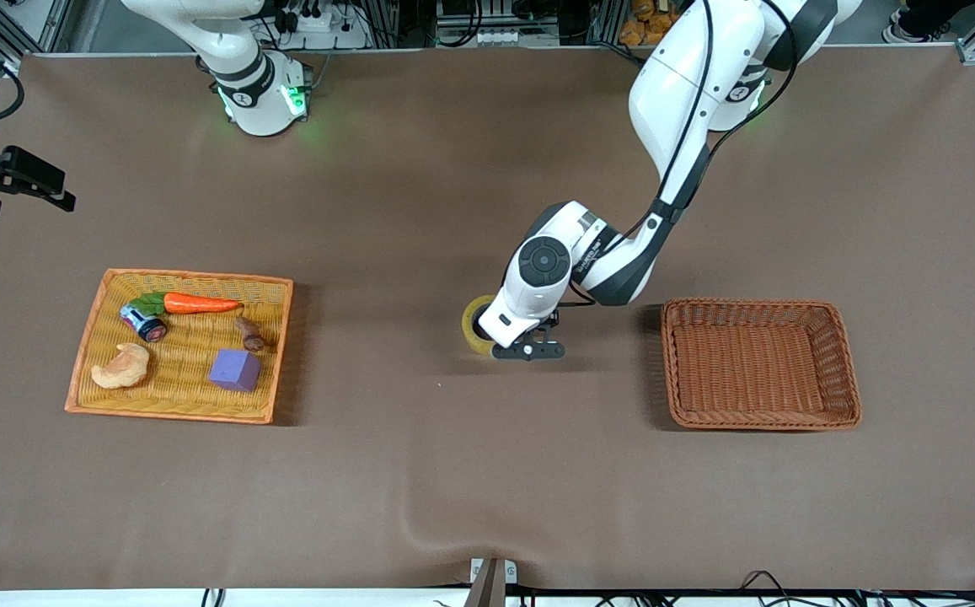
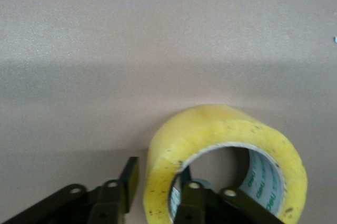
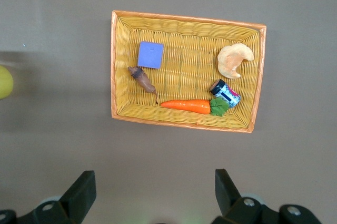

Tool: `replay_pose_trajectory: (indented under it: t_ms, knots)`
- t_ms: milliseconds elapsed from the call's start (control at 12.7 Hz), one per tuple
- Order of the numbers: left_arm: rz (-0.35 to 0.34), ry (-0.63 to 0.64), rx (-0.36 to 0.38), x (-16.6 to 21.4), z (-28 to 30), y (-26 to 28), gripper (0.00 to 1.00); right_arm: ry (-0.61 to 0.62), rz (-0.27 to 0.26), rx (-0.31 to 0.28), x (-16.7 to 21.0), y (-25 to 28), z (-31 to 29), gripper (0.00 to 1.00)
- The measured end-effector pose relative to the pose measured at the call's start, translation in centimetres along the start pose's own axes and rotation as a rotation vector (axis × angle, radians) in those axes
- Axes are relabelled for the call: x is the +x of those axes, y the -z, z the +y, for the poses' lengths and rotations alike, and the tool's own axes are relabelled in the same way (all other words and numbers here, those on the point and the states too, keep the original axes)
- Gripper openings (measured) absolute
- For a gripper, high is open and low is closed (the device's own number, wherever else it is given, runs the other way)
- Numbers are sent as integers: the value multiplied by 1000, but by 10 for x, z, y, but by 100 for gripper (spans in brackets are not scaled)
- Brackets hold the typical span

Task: Transfer tape with both arms
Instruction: 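Lower the left gripper onto the tape roll and close on its rim, then carry the tape roll with the left gripper into the wicker basket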

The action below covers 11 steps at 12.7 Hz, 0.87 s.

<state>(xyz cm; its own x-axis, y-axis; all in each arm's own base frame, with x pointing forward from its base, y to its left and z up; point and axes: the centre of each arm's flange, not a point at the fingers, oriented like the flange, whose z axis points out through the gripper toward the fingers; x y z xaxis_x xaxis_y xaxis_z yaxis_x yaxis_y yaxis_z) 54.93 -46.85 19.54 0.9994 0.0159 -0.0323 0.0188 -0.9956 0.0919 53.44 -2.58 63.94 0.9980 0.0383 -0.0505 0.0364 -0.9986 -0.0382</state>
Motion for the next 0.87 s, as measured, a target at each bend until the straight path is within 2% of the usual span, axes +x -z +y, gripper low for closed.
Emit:
replay_pose_trajectory:
  t_ms: [79,395,632,868]
  knots:
    - [-1,2,3,1,-2,0,23,1,-3,0,0,0,0,100]
    - [-5,7,7,4,-5,1,22,2,-21,2,-2,-2,-1,100]
    - [-59,42,59,23,-36,12,22,1,-18,0,-2,-1,-1,100]
    - [-149,49,129,43,-79,84,22,-1,-2,-2,-2,6,0,100]
